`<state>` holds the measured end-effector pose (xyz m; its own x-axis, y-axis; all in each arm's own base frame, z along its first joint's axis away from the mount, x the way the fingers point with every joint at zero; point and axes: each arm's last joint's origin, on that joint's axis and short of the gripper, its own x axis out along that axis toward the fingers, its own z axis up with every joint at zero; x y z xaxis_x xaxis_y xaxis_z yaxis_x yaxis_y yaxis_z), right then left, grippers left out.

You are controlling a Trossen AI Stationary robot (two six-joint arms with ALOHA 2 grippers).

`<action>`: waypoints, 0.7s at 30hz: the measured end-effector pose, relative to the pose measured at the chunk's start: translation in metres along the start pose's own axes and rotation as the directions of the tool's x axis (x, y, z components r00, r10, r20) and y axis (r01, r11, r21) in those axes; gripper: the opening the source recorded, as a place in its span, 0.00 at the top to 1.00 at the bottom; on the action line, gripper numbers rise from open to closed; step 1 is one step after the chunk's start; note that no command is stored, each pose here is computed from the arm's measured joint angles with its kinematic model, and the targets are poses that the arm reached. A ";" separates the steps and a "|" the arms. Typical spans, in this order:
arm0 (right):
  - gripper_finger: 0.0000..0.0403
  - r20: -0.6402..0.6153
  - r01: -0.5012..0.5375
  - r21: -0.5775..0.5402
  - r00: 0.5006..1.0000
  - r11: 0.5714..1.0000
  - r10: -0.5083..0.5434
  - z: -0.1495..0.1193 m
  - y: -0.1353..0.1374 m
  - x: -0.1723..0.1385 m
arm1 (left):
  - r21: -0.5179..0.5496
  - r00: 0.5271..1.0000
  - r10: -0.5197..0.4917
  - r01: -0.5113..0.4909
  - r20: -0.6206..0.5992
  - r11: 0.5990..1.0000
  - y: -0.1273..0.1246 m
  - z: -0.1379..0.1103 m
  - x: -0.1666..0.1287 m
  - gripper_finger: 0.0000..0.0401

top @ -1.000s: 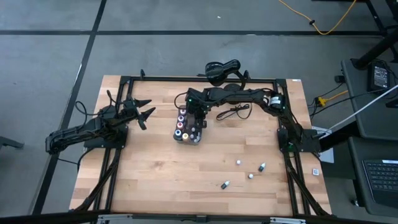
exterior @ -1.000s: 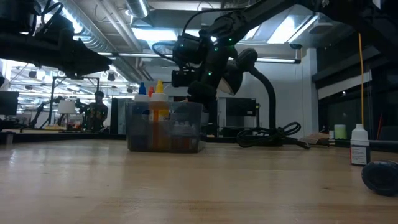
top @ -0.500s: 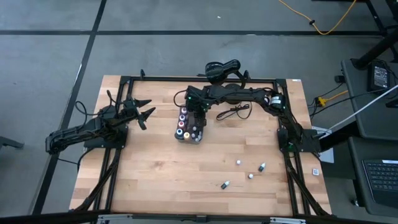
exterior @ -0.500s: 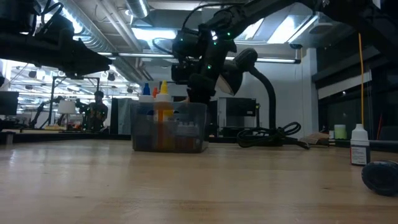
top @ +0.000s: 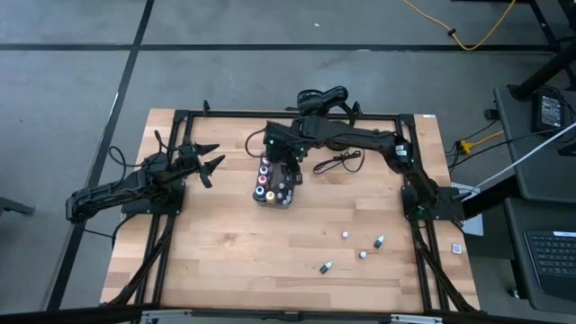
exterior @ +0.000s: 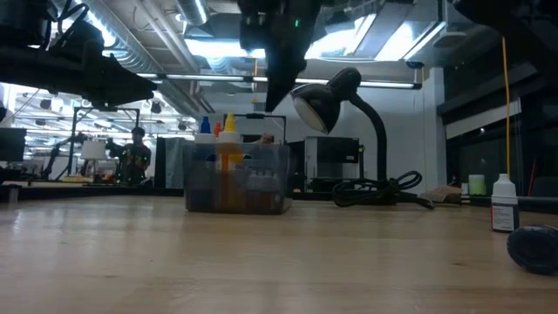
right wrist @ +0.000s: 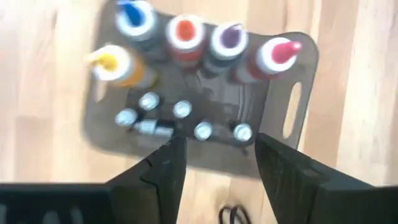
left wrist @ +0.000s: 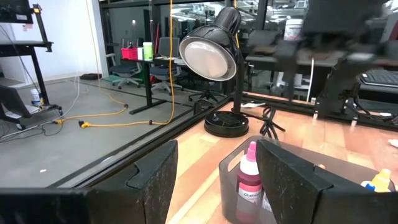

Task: Pick & Place food coloring
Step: Put the small red food coloring bottle into the gray transparent bin

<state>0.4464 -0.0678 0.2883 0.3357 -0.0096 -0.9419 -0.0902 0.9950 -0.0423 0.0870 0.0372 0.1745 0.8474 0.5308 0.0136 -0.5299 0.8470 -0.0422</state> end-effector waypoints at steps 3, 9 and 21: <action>0.48 -0.040 0.018 -0.032 0.999 0.999 -0.019 0.003 0.025 -0.013 | 0.000 1.000 0.000 0.000 0.000 1.000 0.000 0.000 0.000 0.47; 0.36 -0.087 -0.017 -0.008 0.996 1.000 0.017 -0.002 0.075 -0.031 | 0.000 1.000 0.000 0.000 0.000 1.000 0.000 0.000 0.000 0.47; 0.26 -0.085 0.004 0.132 0.996 0.991 0.008 -0.069 0.153 -0.042 | 0.000 1.000 0.000 0.000 0.000 1.000 0.000 0.000 0.000 0.47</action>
<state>0.3533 0.0783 0.2985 0.2537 -0.0106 -0.9672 0.0357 0.9994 -0.0016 0.0870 0.0372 0.1745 0.8476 0.5305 0.0136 -0.5296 0.8472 -0.0422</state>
